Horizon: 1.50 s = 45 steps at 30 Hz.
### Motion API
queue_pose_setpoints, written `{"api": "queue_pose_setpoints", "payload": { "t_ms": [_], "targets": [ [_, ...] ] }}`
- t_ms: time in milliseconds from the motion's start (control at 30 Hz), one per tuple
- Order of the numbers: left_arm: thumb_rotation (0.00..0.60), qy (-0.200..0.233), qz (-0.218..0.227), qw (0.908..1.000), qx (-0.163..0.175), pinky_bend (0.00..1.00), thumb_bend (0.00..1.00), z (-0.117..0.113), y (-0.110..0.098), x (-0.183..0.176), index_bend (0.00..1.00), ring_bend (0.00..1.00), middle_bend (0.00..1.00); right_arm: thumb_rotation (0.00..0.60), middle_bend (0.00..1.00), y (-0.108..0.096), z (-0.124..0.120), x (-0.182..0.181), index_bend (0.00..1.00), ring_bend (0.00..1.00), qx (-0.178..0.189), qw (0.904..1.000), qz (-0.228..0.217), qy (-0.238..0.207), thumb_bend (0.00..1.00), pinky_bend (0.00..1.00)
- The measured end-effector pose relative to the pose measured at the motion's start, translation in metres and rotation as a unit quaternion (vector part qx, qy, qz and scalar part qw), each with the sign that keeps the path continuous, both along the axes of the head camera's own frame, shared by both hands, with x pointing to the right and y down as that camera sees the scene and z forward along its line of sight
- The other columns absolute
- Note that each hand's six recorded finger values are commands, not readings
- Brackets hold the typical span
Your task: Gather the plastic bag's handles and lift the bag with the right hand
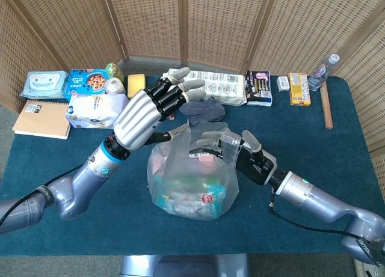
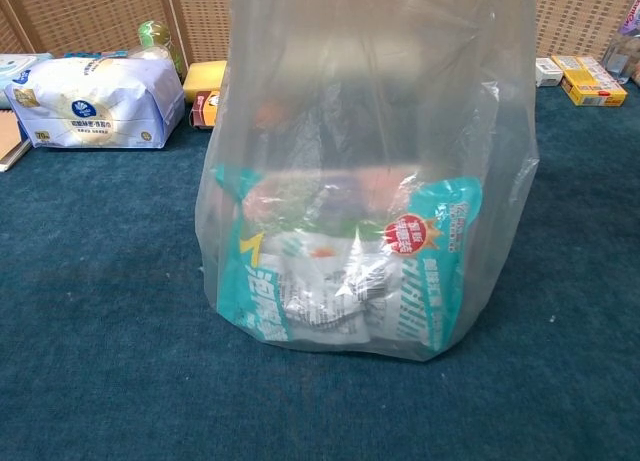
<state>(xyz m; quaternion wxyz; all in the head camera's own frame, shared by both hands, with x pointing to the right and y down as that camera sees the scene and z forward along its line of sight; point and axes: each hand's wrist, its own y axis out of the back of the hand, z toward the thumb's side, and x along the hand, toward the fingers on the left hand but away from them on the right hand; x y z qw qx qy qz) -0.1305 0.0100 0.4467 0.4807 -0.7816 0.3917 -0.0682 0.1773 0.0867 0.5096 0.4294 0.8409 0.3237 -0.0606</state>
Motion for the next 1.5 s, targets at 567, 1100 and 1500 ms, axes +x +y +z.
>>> {"api": "queue_pose_setpoints", "payload": {
  "t_ms": [567,1100,1500],
  "targets": [
    [0.6,0.002,0.014,0.9999,-0.004,0.21,0.15,0.002,0.002,0.022,0.15,0.05,0.16,0.155,0.22,0.002,-0.003,-0.012,0.2,0.11,0.003,0.9999,-0.012,-0.008,0.21,0.02],
    [0.6,0.006,0.022,0.9997,-0.002,0.21,0.15,-0.003,0.005,0.031,0.15,0.05,0.16,0.158,0.22,0.0,-0.001,-0.024,0.19,0.11,0.003,0.9999,-0.011,-0.009,0.21,0.02],
    [0.6,0.002,0.015,0.9999,0.003,0.21,0.15,-0.002,0.002,0.024,0.15,0.05,0.16,0.153,0.22,-0.005,0.002,-0.019,0.19,0.11,0.004,1.0,0.002,-0.002,0.21,0.02]
  ]
}}
